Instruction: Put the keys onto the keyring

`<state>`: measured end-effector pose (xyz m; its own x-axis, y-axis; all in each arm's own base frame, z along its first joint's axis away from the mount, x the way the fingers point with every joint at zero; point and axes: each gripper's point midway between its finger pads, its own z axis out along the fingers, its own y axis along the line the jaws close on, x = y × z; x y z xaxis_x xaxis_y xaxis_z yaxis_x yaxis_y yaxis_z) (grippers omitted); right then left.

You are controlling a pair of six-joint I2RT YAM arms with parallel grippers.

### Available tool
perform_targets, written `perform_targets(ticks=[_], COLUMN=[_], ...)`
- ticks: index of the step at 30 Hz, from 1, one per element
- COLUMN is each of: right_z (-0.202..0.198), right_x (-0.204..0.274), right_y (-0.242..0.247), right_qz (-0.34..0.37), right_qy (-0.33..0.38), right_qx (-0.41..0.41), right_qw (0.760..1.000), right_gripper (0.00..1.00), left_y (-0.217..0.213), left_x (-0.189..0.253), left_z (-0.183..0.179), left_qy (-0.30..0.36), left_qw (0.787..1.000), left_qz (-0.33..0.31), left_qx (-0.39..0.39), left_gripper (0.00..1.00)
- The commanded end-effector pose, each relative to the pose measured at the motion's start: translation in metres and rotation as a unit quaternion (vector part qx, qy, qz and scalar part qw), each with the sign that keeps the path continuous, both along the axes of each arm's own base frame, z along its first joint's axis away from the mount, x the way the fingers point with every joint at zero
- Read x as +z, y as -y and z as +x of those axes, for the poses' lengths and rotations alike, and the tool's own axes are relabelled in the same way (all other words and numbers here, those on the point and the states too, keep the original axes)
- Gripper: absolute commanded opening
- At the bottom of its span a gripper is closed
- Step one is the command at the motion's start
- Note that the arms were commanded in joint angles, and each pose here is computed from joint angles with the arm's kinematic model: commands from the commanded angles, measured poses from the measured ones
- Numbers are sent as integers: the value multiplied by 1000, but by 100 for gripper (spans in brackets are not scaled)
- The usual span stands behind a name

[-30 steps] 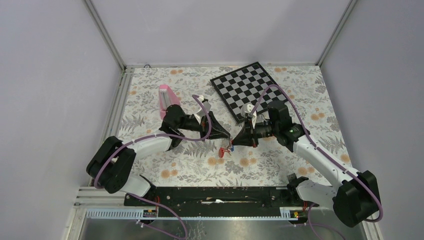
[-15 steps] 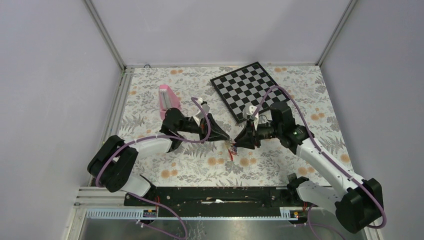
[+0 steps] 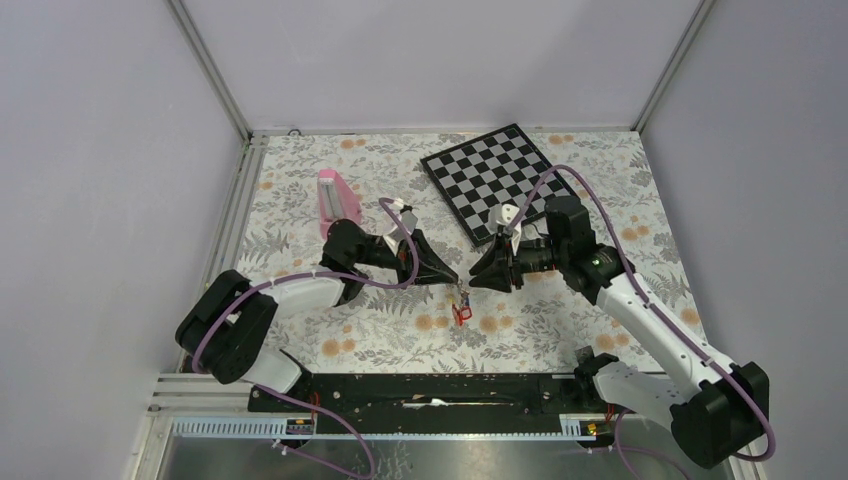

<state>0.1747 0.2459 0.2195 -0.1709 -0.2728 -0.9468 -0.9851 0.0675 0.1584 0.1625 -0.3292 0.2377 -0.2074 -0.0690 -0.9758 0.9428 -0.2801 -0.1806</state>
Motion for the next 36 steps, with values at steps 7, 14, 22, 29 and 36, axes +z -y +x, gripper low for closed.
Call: perform_targets(ticks=[7, 14, 22, 29, 36], right_z=[4, 0, 0, 0, 4], right_x=[22, 15, 8, 4, 0], right_y=[-12, -15, -17, -18, -20], right_qz=[41, 43, 42, 41, 38], right_qy=[-7, -19, -26, -30, -33], right_qx=[24, 32, 31, 32, 23], right_qw=[999, 998, 998, 998, 998], right_gripper=[36, 36, 37, 37, 36], left_y=[3, 5, 6, 7, 7], left_x=[14, 15, 14, 15, 17], left_z=[2, 6, 9, 13, 11], left_qy=[35, 32, 29, 27, 26], left_qw=[999, 999, 999, 999, 999], left_qz=[-26, -26, -26, -28, -31], left_qx=[-1, 9, 14, 23, 22], left_gripper=[0, 0, 0, 0, 0])
